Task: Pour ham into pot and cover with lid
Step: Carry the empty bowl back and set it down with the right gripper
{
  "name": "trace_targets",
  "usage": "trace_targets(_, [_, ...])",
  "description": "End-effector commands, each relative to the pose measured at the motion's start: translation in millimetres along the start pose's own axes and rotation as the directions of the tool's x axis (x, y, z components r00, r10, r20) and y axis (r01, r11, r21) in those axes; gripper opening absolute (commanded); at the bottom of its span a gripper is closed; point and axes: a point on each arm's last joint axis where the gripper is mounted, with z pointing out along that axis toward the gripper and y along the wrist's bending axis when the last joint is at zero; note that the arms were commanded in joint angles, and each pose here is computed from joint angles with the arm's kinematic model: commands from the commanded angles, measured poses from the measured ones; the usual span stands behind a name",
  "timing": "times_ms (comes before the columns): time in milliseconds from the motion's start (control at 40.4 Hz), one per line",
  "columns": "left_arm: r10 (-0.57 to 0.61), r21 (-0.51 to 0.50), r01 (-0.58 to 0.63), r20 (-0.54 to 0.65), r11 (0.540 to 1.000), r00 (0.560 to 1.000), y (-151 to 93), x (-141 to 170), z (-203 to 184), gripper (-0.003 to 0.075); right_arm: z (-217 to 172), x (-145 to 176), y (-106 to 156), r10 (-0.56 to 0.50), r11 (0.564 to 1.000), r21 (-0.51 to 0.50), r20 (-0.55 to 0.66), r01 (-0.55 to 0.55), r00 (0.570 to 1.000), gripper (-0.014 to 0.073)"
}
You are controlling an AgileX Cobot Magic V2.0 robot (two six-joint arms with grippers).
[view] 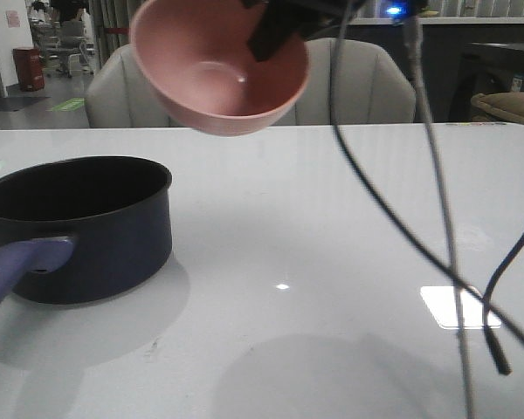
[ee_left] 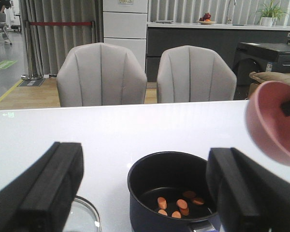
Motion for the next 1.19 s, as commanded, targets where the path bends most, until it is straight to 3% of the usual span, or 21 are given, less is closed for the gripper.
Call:
trace_targets(0, [-0.012, 0.013, 0.011, 0.088, 1.0, 0.996, -1, -14, -1, 0.0561, -31, -13, -33, 0.09, 0.992, 0.085, 0.065, -0.096, 0.994, 0.0135])
trace_targets(149, [-0.012, 0.013, 0.011, 0.088, 1.0, 0.996, -1, -14, -1, 0.0561, -33, 11, -69, 0.228, 0.957, 0.184, -0.011, -0.222, 0.974, 0.0135])
trace_targets(297, [-0.012, 0.013, 0.011, 0.088, 1.0, 0.996, -1, -14, -1, 0.0561, -27, 39, -94, 0.305, 0.93, 0.257, -0.14, -0.263, 0.942, 0.0135])
trace_targets(495, [-0.012, 0.013, 0.011, 0.088, 1.0, 0.996, -1, -14, -1, 0.0561, -2, 69, -104, 0.35, 0.925, 0.262, -0.295, -0.277, 0.889, 0.0135])
trace_targets(767, [-0.012, 0.013, 0.011, 0.088, 1.0, 0.996, -1, -14, -1, 0.0561, 26, 92, -109, 0.42, 0.899, 0.281, -0.346, -0.335, 0.839, 0.0146])
trace_targets(1015, [-0.012, 0.013, 0.011, 0.088, 1.0, 0.996, -1, -14, -1, 0.0561, 29, 94, -110, 0.424, 0.898, 0.282, -0.351, -0.338, 0.835, 0.0343])
trace_targets(1164, [-0.012, 0.013, 0.011, 0.088, 1.0, 0.996, -1, -14, -1, 0.0561, 22, 88, -109, 0.416, 0.9, 0.282, -0.334, -0.332, 0.846, 0.0412])
